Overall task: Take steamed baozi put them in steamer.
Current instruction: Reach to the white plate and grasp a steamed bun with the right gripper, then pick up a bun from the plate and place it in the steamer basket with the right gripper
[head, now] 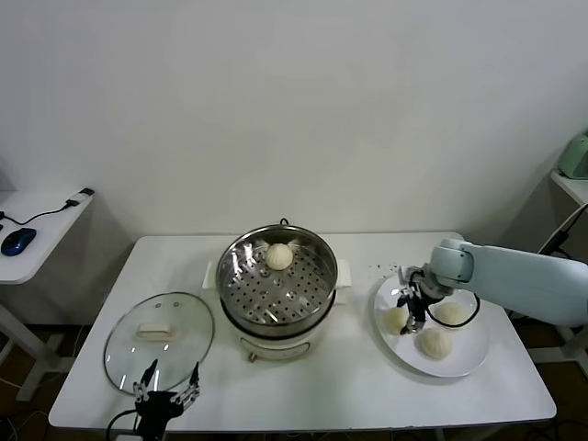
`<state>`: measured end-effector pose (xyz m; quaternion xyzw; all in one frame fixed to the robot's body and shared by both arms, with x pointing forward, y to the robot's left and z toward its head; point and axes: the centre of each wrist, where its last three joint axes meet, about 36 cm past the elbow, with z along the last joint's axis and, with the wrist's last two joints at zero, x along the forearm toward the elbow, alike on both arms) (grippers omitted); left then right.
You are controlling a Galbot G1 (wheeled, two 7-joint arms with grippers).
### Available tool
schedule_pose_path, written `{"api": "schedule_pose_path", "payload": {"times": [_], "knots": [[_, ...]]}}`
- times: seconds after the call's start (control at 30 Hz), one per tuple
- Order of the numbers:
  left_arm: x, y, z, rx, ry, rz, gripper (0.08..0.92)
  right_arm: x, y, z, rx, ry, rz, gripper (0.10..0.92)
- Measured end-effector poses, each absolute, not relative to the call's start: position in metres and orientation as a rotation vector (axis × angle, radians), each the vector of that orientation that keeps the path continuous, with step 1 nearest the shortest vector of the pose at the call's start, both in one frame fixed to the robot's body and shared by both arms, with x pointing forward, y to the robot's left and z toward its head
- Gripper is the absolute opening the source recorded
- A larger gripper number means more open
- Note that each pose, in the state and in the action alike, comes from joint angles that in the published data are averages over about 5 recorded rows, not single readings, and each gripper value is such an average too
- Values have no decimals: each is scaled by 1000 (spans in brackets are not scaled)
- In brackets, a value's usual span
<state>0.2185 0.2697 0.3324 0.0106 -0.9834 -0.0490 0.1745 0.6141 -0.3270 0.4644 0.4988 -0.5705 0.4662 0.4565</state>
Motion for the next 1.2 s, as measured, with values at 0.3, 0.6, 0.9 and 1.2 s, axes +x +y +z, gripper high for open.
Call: {"api": "schedule_pose_path", "payload": {"times": [0.3,0.6,0.9,1.2], "knots": [[219,266,334,22,-2786,-130,823,638,-320,568,1259,-1430,1205,662],[225,266,341,7,-2801,-136,823,646,-248,702,1340,-1533,1266,662],[228,262,345,-14,-2823,-139,823,627,-120,728,1450,-1555,1283,662],[228,261,343,-17,-2825,-143,823,625,-32,670,1457,-1495,1311,662]]}}
